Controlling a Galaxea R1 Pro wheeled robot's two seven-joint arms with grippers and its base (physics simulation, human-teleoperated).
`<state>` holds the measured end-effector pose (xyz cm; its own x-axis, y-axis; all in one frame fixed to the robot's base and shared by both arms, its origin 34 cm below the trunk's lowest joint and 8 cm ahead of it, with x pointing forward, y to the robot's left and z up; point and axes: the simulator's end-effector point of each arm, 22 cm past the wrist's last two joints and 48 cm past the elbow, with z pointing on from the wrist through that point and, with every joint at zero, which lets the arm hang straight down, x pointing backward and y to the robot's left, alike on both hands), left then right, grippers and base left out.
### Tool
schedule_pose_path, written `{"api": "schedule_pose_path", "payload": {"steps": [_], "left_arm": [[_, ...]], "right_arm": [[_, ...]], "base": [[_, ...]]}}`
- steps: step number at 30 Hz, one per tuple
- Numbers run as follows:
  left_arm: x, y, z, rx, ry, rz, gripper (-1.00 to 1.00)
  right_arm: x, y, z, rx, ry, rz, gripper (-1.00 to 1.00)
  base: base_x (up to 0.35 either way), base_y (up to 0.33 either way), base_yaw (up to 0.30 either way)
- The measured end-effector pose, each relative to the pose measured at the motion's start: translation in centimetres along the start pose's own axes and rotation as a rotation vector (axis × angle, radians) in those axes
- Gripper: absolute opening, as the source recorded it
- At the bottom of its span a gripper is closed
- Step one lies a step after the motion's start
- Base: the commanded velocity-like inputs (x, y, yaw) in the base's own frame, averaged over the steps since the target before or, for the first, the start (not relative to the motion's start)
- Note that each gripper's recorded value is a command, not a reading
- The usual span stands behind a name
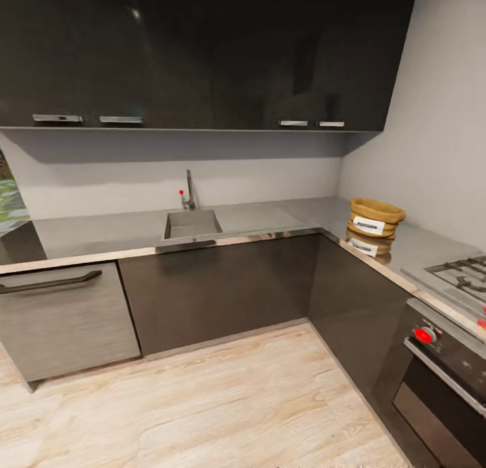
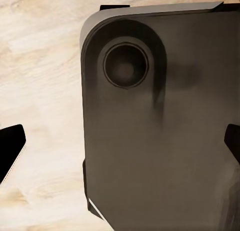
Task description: In the kitchen, take the popcorn bag from the countertop, put it into the microwave, and heat it until the popcorn is cooked so the cooked popcorn ends up inside the bag.
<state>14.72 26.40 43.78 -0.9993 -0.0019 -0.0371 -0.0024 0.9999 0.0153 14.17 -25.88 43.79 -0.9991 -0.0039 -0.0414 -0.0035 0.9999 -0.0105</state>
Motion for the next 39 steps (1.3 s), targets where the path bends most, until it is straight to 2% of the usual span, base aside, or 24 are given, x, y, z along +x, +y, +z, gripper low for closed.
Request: {"api": "schedule_pose_path", "payload": {"steps": [39], "left_arm": [[-0.71, 0.00, 0.01, 0.000, -0.018, -0.001, 1.00]], "right_arm": [[-0.65, -0.23, 0.02, 0.003, -0.016, 0.009, 1.00]], "base": [[0.000, 0.000, -0.294]]}}
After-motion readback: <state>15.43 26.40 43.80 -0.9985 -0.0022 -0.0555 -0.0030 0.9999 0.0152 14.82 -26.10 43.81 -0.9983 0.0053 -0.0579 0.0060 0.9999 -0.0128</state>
